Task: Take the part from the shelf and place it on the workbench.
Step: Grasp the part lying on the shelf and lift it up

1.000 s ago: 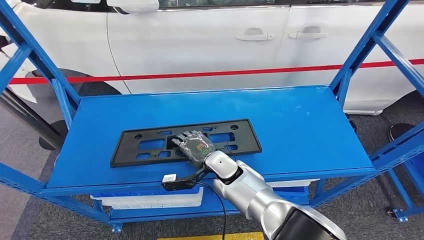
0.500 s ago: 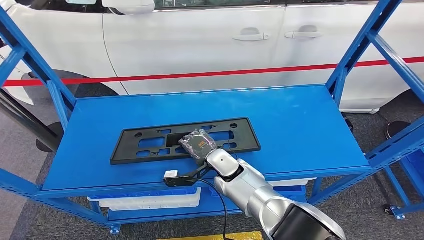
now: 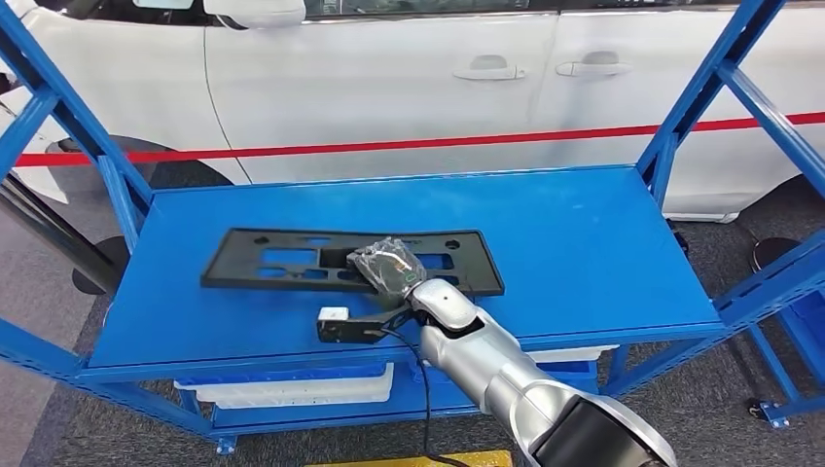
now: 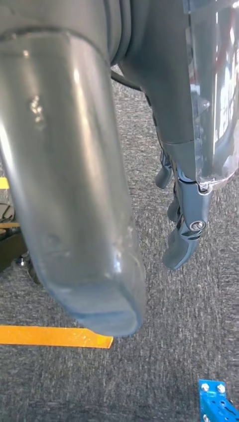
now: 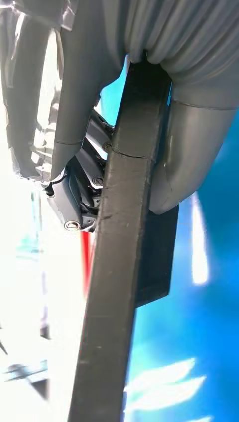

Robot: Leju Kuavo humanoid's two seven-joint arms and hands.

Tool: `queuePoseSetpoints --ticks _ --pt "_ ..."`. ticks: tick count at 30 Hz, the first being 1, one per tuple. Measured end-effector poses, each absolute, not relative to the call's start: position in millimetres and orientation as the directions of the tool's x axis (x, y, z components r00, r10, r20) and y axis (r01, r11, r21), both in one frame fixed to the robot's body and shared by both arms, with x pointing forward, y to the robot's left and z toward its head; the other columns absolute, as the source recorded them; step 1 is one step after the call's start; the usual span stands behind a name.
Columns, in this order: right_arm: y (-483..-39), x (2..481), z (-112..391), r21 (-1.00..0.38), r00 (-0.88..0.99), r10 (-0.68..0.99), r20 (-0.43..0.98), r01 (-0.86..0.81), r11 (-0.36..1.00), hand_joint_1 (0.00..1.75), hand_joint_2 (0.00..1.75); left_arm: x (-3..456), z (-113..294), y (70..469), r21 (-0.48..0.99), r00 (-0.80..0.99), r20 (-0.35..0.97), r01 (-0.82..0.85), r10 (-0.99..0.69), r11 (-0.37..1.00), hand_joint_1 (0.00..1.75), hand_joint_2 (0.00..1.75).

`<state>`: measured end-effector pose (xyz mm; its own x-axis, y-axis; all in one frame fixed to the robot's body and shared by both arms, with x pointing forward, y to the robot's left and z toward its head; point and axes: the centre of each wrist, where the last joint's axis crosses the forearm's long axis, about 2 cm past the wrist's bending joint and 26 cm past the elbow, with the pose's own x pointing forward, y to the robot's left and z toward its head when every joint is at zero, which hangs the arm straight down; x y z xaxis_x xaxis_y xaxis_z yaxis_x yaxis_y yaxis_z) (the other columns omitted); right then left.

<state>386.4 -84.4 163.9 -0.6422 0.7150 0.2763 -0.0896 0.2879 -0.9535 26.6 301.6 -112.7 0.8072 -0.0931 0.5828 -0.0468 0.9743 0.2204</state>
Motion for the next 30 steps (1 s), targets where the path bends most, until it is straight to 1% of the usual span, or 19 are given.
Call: queuePoseSetpoints --ticks 1,3,5,8,11,15,18,21,25,30 --pt "-81 386 172 -0.913 -0.657 0.660 0.364 -0.111 0.393 1.75 1.75 26 -113 301 0.221 0.807 0.584 -0.055 -0.087 0.974 0.00 0.00" --pt "-75 380 191 -0.787 -0.679 0.513 0.525 -0.158 0.596 1.75 1.75 24 -113 299 0.220 0.805 0.589 -0.073 -0.073 0.973 0.00 0.00" --pt "-72 368 209 -0.648 -0.690 0.365 0.626 -0.198 0.736 1.75 1.75 22 -113 296 0.219 0.802 0.594 -0.090 -0.060 0.972 0.00 0.00" --pt "-78 348 220 -0.473 -0.694 0.196 0.693 -0.233 0.850 1.75 1.75 19 -113 293 0.217 0.802 0.596 -0.109 -0.043 0.970 0.00 0.00" --pt "-90 336 232 -0.346 -0.712 0.086 0.696 -0.228 0.910 1.75 1.75 14 -114 292 0.217 0.805 0.593 -0.124 -0.030 0.968 0.00 0.00" --pt "-105 328 250 -0.280 -0.756 0.034 0.654 -0.199 0.939 1.75 1.75 12 -114 290 0.215 0.805 0.593 -0.140 -0.016 0.967 0.00 1.75" --pt "-113 322 254 -0.215 -0.757 -0.025 0.653 -0.217 0.952 1.75 1.75 12 -114 288 0.212 0.801 0.599 -0.141 -0.014 0.967 0.00 1.75" --pt "-124 317 253 -0.101 -0.709 -0.121 0.694 -0.262 0.960 1.75 1.75 11 -114 286 0.209 0.800 0.600 -0.155 -0.002 0.965 0.00 1.75" --pt "-138 305 227 0.029 -0.609 -0.206 0.766 -0.287 0.957 1.75 1.75 10 -114 281 0.201 0.807 0.590 -0.189 0.035 0.961 0.00 1.75" --pt "-152 282 192 0.107 -0.552 -0.230 0.802 -0.246 0.963 1.75 1.75 9 -113 276 0.196 0.814 0.578 -0.214 0.064 0.957 0.00 1.75"
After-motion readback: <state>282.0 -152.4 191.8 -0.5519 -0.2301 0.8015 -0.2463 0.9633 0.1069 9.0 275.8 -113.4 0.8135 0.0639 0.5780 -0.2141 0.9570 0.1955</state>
